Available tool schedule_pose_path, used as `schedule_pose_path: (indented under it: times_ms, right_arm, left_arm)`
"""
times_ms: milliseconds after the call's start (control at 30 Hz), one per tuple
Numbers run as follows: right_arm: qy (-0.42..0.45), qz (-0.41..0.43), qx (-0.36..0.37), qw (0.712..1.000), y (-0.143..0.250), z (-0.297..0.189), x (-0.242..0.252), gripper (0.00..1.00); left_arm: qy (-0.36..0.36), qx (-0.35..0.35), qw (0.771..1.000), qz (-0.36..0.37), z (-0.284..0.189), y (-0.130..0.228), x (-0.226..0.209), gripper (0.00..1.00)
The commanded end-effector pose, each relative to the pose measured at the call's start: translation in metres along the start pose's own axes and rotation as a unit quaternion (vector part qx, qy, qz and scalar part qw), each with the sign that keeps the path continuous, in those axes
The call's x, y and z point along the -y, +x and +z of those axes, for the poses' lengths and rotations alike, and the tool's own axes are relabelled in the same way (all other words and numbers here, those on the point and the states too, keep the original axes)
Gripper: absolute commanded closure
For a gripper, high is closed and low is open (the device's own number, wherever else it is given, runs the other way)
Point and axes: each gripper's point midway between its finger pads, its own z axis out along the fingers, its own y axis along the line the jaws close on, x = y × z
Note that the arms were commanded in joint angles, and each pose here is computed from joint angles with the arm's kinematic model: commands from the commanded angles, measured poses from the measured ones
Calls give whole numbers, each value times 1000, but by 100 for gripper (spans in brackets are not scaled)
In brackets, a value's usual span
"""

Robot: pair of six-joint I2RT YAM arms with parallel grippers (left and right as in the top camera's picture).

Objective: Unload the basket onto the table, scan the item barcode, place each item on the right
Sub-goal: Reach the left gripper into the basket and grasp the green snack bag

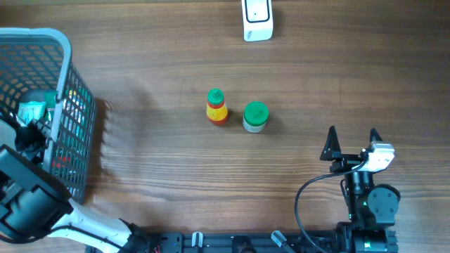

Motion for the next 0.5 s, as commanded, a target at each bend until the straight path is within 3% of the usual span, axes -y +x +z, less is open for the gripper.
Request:
schedule_pose_path:
  times_ms: [0, 67, 133, 167, 200, 233, 267, 467]
  right_arm:
    - [8, -4, 2, 1000, -1, 0, 3, 0]
    - [8, -4, 2, 1000, -1, 0, 3, 0]
    - [8, -4, 2, 1000, -1, 0, 3, 0]
    - [8, -4, 2, 1000, -1, 0, 3, 0]
    - [8, -4, 2, 1000, -1, 0, 3, 0]
    - [8, -4, 2, 1000, -1, 0, 3, 0]
    - [8, -4, 2, 1000, -1, 0, 3, 0]
    - [8, -4, 2, 1000, -1, 0, 3, 0]
  left_arm:
    - [9, -57, 998, -4, 22, 30, -2, 20]
    - [9, -57, 998, -5, 20, 30, -2, 16]
    - [9, -55, 998, -4, 18, 30, -2, 21]
    - [10, -54, 999, -4, 17, 29, -2, 33]
    - [10, -49, 999, -4, 13, 28, -1, 60]
    - [11, -44, 999, -4, 9, 26, -1, 81]
    - [12, -38, 999, -3, 6, 25, -1, 96]
    - [22, 30, 999, 0, -51, -2, 5, 96]
